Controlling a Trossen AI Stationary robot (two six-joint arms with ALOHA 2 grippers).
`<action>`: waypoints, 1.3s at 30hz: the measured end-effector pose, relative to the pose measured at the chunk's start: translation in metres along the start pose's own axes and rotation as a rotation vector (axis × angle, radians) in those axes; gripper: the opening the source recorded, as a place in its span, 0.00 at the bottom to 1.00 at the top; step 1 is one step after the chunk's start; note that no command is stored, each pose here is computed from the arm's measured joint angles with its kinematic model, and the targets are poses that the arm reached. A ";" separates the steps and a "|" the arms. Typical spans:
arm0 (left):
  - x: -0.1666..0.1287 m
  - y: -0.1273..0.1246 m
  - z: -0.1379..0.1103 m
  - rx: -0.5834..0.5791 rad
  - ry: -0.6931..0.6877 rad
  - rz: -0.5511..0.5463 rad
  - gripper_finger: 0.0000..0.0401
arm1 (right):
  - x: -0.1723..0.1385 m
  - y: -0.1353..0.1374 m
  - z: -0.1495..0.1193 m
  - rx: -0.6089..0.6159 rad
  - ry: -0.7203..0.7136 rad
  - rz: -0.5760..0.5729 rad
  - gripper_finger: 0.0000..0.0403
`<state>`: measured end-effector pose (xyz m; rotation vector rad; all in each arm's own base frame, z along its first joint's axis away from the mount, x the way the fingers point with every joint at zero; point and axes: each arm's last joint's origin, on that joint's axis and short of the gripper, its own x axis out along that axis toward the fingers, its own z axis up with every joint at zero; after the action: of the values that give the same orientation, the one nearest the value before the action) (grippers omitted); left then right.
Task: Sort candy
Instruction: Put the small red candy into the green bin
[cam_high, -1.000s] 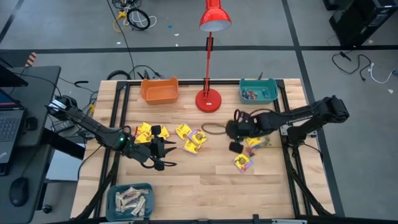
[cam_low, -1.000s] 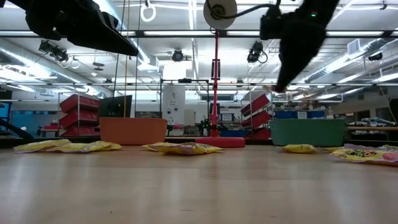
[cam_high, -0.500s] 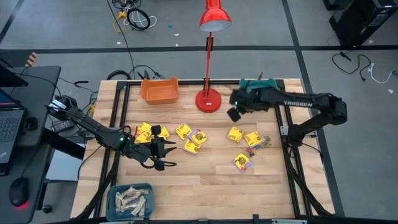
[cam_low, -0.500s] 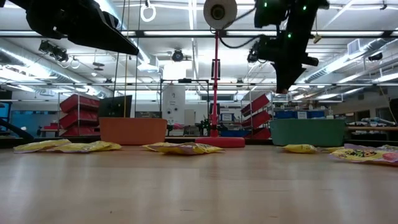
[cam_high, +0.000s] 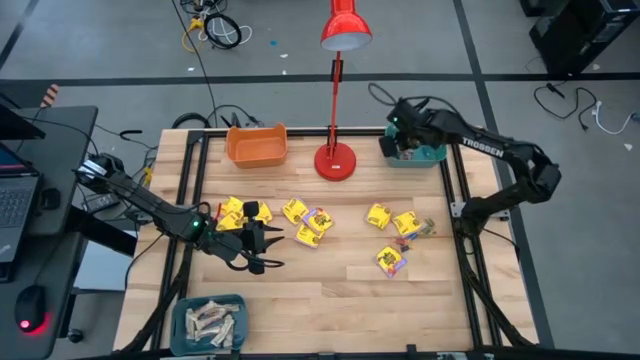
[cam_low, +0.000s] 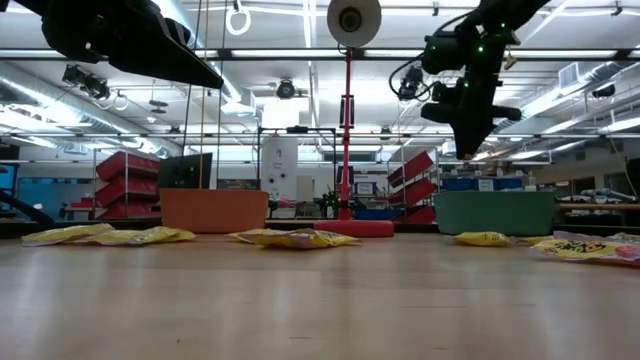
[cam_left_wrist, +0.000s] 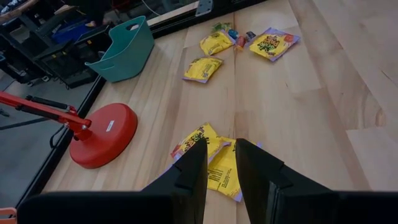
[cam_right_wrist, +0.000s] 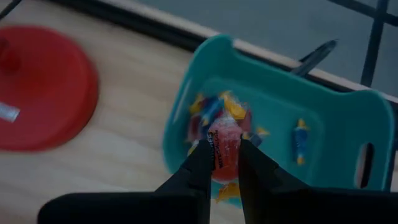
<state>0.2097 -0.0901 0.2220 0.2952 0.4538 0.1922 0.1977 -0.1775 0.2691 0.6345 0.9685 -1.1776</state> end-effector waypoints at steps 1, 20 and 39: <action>0.000 0.000 0.000 0.000 0.000 0.000 0.22 | 0.001 -0.004 0.003 0.017 -0.006 -0.004 0.11; 0.000 0.000 0.000 0.001 0.001 0.000 0.22 | 0.059 -0.045 -0.004 0.208 0.057 -0.038 0.11; 0.000 0.000 0.000 0.002 0.002 0.000 0.22 | 0.083 -0.063 -0.022 0.287 0.096 -0.057 0.11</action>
<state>0.2096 -0.0901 0.2217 0.2969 0.4564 0.1922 0.1374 -0.2161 0.1899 0.9036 0.9097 -1.3606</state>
